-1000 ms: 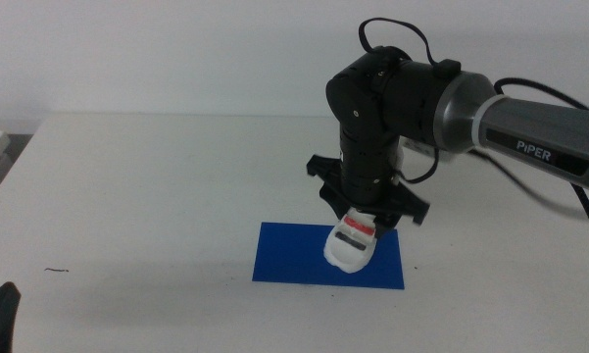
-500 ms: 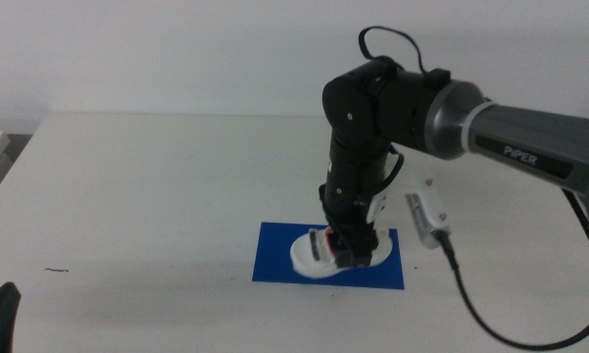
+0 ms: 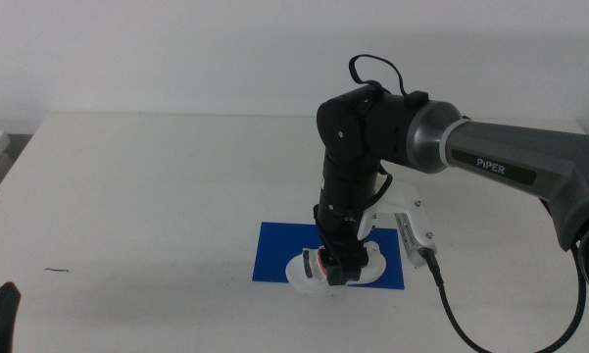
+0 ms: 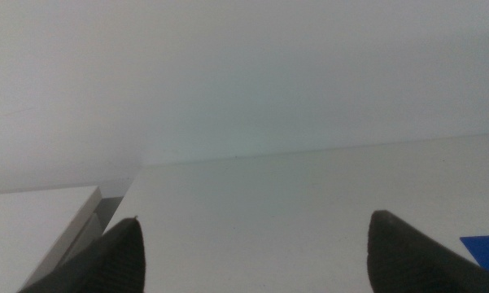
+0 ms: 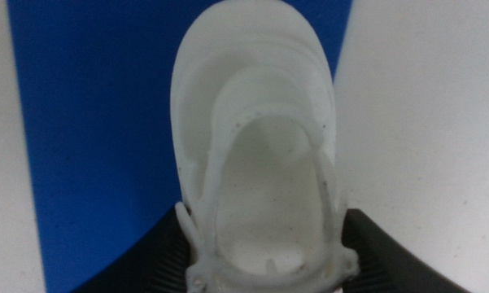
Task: Use one arm to grab the shoe from the table and place it on the mat.
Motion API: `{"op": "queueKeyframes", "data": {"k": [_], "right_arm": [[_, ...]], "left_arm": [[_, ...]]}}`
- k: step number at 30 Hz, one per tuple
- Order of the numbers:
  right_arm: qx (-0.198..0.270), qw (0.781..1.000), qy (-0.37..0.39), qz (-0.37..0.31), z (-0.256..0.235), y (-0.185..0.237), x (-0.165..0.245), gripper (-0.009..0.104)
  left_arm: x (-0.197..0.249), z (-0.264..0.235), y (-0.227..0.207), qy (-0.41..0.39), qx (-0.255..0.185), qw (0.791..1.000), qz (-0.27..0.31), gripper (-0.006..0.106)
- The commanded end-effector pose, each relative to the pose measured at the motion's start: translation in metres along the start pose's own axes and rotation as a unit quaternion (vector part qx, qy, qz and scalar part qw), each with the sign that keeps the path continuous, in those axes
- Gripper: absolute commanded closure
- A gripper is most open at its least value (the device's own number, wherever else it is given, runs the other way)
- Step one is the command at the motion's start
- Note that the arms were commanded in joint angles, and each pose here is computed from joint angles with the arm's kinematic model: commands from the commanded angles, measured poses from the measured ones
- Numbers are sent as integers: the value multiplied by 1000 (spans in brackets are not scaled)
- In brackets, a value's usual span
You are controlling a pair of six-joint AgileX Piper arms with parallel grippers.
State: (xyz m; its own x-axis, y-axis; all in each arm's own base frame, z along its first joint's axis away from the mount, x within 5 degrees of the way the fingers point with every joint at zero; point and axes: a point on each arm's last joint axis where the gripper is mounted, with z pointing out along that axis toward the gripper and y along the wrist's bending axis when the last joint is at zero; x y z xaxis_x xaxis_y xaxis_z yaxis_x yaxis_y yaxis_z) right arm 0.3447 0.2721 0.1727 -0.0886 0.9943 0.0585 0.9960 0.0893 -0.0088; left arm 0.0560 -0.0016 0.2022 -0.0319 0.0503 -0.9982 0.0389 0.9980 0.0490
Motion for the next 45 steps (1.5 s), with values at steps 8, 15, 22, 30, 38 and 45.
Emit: {"op": "queueKeyframes", "data": {"k": [8, 15, 22, 30, 38, 45], "right_arm": [[-17, 1000, 9, 21, -2, 8, -7, 91], [-44, 998, 30, 31, -4, 16, -10, 91], [-67, 996, 48, 33, -5, 21, -7, 91], [-18, 998, 50, 44, -8, 11, -6, 93], [-40, 996, 64, 49, -31, 11, -12, 93], [-49, 995, 70, 59, -33, 16, -18, 94]], "left_arm": [[0, 0, 0, -3, 1, 1000, -3, 7], [0, 0, 0, -3, 1, 1000, -3, 7], [0, 0, 0, -3, 1, 1000, -3, 7], [0, 0, 0, -3, 1, 1000, -3, 7], [0, 0, 0, -3, 1, 1000, -3, 7], [0, 0, 0, -3, 1, 1000, -3, 7]]}}
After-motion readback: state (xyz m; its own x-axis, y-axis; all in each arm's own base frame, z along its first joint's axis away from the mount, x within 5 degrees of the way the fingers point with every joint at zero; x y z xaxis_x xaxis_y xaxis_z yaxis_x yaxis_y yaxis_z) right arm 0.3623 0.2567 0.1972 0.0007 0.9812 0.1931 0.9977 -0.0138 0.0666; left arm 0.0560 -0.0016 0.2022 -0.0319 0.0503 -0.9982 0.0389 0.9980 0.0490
